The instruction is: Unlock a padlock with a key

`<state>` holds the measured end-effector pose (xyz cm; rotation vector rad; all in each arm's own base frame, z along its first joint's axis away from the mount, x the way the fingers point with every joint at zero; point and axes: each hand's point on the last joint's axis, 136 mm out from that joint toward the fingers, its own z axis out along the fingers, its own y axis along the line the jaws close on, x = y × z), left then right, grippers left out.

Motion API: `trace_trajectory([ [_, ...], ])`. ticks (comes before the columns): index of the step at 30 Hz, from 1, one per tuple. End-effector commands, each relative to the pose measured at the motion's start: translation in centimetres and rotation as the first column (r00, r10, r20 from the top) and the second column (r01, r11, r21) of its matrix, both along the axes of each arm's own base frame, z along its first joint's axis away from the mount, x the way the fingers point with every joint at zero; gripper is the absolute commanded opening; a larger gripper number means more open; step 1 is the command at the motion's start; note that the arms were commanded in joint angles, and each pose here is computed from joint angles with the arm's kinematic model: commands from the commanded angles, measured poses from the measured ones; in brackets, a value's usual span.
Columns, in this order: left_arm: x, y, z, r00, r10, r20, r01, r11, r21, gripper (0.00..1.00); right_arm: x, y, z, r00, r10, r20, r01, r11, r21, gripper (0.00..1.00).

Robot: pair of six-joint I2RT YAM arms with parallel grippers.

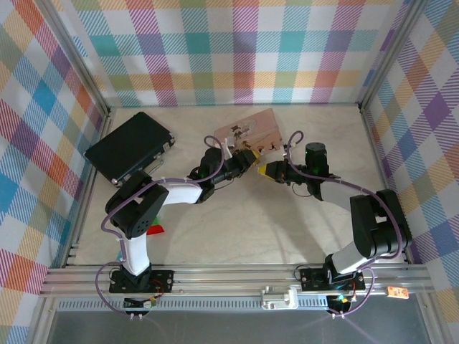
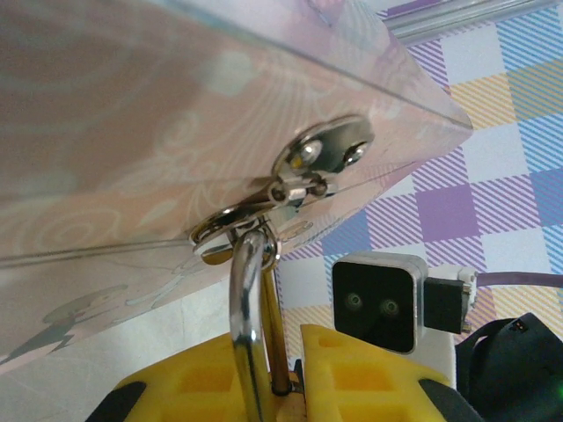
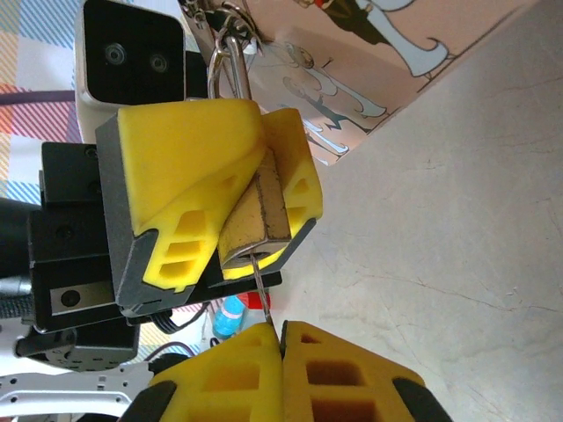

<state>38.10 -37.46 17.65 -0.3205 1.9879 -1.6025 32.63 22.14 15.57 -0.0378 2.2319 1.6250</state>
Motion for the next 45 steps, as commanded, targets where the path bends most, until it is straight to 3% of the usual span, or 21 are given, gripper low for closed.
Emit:
trace_trajectory([
  [1, -2.9, -2.4, 2.8, 0.991, -0.119, 0.063, 0.125, 0.987, -0.097, 0.0, 2.7, -0.4, 1.0, 0.994, -0.11, -0.004, 0.11, 0.994, 0.023, 0.0],
  [16, -2.8, -2.6, 3.4, 0.992, -0.105, 0.068, 0.113, 0.986, -0.124, 0.0, 3.5, 0.1, 1.4, 0.968, -0.229, -0.099, 0.241, 0.963, 0.124, 0.0],
  [23, -3.0, -3.0, 4.2, 0.991, -0.117, 0.069, 0.127, 0.98, -0.154, 0.0, 4.2, -1.1, 0.5, 0.942, -0.332, -0.057, 0.334, 0.942, 0.031, 0.0],
  [27, -3.7, -3.1, 4.5, 0.987, -0.15, 0.065, 0.159, 0.975, -0.156, 0.0, 5.4, -1.3, 1.4, 0.955, -0.296, 0.009, 0.295, 0.955, 0.031, 0.0],
  [34, -4.5, -3.3, 4.2, 0.977, -0.2, 0.071, 0.208, 0.968, -0.138, 0.0, 5.4, -0.5, 1.5, 0.988, -0.151, -0.017, 0.151, 0.988, 0.028, 0.0],
  [45, -3.7, -3.1, 5.2, 0.983, -0.159, 0.096, 0.174, 0.969, -0.175, 0.0, 5.7, -0.6, -0.4, 0.955, -0.223, -0.195, 0.244, 0.966, 0.09, 0.0],
])
